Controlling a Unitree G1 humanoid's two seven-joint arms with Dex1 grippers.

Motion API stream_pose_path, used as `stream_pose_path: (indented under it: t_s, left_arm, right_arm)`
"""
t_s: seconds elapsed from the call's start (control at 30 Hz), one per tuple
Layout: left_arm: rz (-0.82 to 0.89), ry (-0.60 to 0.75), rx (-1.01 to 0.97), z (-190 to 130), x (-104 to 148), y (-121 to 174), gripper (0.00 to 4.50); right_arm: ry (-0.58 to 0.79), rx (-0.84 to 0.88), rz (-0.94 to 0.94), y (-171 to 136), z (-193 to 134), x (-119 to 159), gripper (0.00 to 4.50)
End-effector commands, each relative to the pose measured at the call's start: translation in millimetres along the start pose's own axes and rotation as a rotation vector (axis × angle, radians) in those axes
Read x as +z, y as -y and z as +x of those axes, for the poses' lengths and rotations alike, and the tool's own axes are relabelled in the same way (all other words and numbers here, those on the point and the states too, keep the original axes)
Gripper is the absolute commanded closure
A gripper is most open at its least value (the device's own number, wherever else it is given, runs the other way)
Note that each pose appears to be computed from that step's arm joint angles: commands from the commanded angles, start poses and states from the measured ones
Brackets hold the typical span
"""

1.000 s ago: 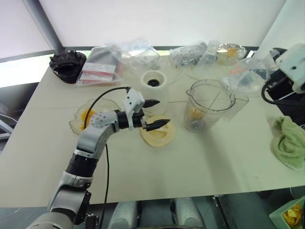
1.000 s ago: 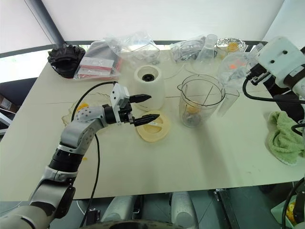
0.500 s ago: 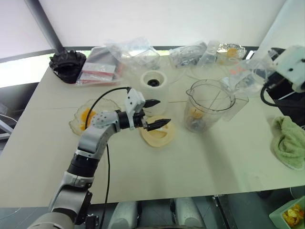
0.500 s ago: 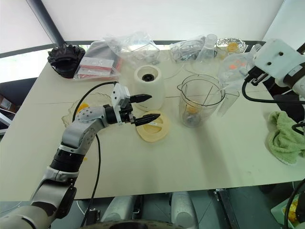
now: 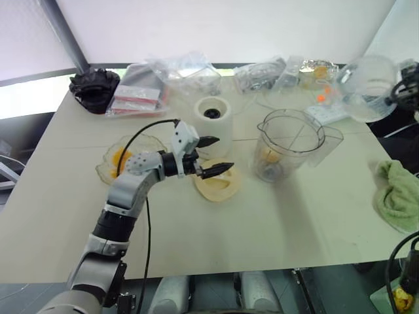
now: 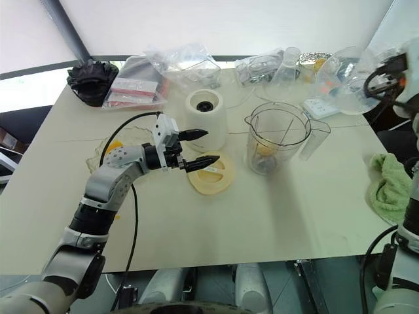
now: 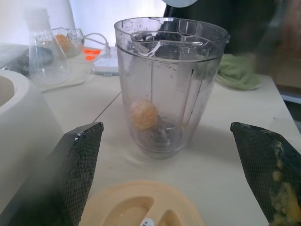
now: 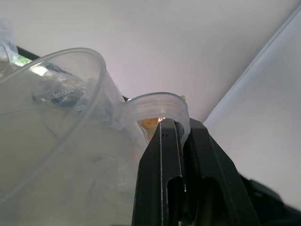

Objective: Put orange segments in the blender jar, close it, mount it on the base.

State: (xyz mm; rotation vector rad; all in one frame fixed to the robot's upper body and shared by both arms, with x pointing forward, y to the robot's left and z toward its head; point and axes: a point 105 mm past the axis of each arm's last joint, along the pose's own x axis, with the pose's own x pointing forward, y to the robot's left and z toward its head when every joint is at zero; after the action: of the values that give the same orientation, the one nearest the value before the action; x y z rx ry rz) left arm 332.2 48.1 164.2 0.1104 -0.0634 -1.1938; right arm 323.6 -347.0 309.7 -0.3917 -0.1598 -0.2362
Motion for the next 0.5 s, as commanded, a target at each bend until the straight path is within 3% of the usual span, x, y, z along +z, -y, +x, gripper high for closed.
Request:
stream_pose_path:
  t_s: [0.03,0.27,0.5]
  left_arm:
    - [0.050,0.024,-0.012,1,12,1,0.00]
    - [0.048,0.015,-0.011,-1,12,1,0.00]
    - [0.030,0.022,0.006,-5,17,-2,0.00]
  right_arm:
    - [-0.003,-0.163,0.143,35,-8,-5,4.44]
    - [-0.134,-0.320,0.424,54,-21,-73,4.44]
    - [-0.242,-0.369,0.575,31,-31,-145,4.44]
